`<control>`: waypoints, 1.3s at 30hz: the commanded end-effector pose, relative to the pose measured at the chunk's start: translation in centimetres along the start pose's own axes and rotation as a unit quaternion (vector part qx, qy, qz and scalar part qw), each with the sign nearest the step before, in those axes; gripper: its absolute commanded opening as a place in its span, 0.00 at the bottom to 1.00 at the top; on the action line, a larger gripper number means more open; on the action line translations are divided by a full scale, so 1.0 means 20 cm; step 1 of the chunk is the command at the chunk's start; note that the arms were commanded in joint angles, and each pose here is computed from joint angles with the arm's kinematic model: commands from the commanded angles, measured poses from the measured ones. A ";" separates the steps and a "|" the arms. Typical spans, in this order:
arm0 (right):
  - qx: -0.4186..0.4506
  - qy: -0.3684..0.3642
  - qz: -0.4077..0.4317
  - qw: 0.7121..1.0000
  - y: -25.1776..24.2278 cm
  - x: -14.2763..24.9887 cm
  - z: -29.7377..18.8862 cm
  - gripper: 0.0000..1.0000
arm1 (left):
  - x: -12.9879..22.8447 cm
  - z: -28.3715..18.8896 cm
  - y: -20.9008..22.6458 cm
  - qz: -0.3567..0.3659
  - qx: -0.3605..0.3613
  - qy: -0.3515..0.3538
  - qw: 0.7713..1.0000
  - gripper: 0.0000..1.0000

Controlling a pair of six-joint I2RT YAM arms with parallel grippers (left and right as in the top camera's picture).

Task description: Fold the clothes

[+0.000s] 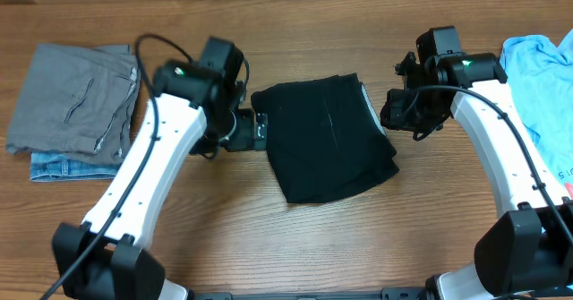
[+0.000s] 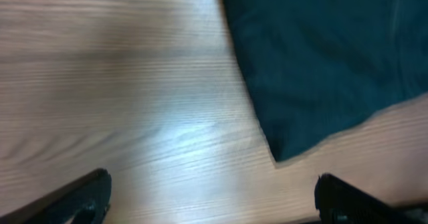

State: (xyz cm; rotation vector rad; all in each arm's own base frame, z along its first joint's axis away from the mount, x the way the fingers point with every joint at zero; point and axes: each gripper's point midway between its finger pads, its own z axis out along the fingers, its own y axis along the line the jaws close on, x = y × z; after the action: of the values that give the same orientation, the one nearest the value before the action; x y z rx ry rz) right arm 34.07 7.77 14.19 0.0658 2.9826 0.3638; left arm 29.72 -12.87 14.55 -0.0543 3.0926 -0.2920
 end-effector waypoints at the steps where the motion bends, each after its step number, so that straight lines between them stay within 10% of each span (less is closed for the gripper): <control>1: 0.049 -0.020 0.010 0.999 -0.06 -0.04 0.01 0.33 | 0.08 0.28 0.00 -0.050 0.031 0.049 0.997 1.00; 19: 0.055 -0.063 -0.077 0.994 0.04 -0.03 0.39 0.38 | -0.12 0.51 -0.20 -0.041 0.162 -0.048 0.985 1.00; 39: 0.058 -0.076 -0.081 0.992 -0.05 0.09 0.64 0.45 | 0.00 0.92 -0.24 -0.066 0.101 0.017 0.993 1.00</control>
State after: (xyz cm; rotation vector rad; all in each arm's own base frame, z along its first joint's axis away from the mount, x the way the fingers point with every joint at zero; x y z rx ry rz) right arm 34.66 9.63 1.94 -0.1225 2.8108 0.1452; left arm 32.66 -21.53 1.71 -0.1432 2.9539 -0.7057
